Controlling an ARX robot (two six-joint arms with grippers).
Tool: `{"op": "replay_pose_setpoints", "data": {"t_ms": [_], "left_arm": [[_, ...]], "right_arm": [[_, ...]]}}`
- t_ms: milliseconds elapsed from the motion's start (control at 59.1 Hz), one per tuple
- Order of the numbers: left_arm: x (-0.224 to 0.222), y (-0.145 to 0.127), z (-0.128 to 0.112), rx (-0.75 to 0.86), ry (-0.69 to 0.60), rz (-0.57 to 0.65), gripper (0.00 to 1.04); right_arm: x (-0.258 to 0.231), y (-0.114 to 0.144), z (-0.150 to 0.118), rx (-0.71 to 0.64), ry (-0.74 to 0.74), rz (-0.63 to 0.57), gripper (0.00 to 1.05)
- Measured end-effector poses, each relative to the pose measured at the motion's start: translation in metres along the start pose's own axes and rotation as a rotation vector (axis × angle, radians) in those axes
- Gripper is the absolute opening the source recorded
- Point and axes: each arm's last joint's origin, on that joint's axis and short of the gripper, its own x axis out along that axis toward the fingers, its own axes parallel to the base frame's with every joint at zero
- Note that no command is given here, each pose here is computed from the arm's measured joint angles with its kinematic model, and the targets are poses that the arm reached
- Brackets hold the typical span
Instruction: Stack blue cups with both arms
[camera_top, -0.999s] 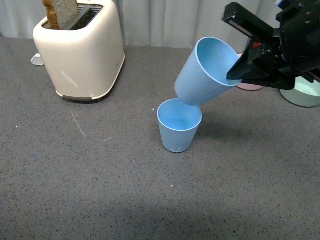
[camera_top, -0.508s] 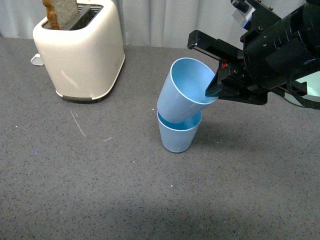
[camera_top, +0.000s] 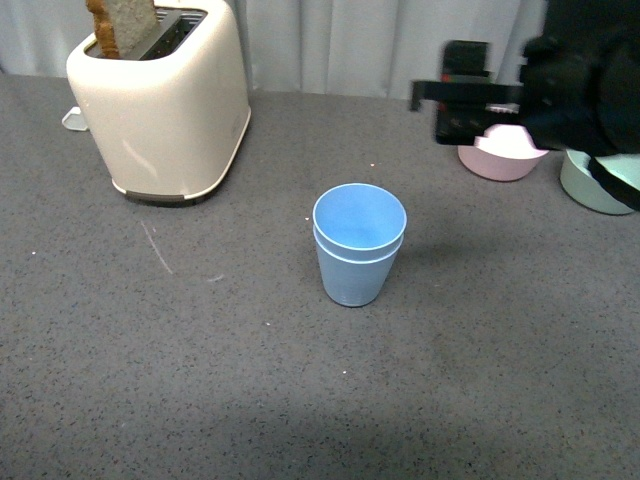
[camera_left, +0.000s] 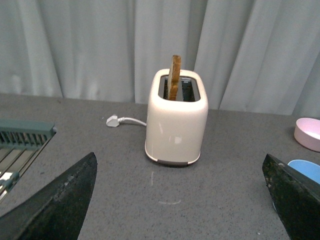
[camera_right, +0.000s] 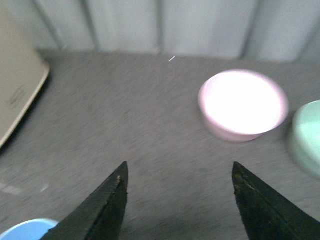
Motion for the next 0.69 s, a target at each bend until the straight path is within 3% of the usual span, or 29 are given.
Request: {"op": "replay_pose_setpoints", "data": {"t_ms": [102, 169, 339, 694], "left_arm": [[0.0, 0.0, 0.0, 0.0, 0.001, 0.003, 0.98], [0.0, 0.0, 0.0, 0.0, 0.001, 0.003, 0.98], [0.0, 0.0, 0.0, 0.0, 0.001, 0.0, 0.98], [0.0, 0.0, 0.0, 0.0, 0.001, 0.0, 0.98]], "right_arm": [[-0.033, -0.025, -0.002, -0.007, -0.273, -0.05, 0.41], [-0.053, -0.037, 0.007, -0.001, -0.378, -0.056, 0.29], [-0.084, -0.057, -0.006, -0.022, -0.376, -0.061, 0.01], [-0.137, -0.082, -0.027, -0.027, -0.366, -0.063, 0.01]]}}
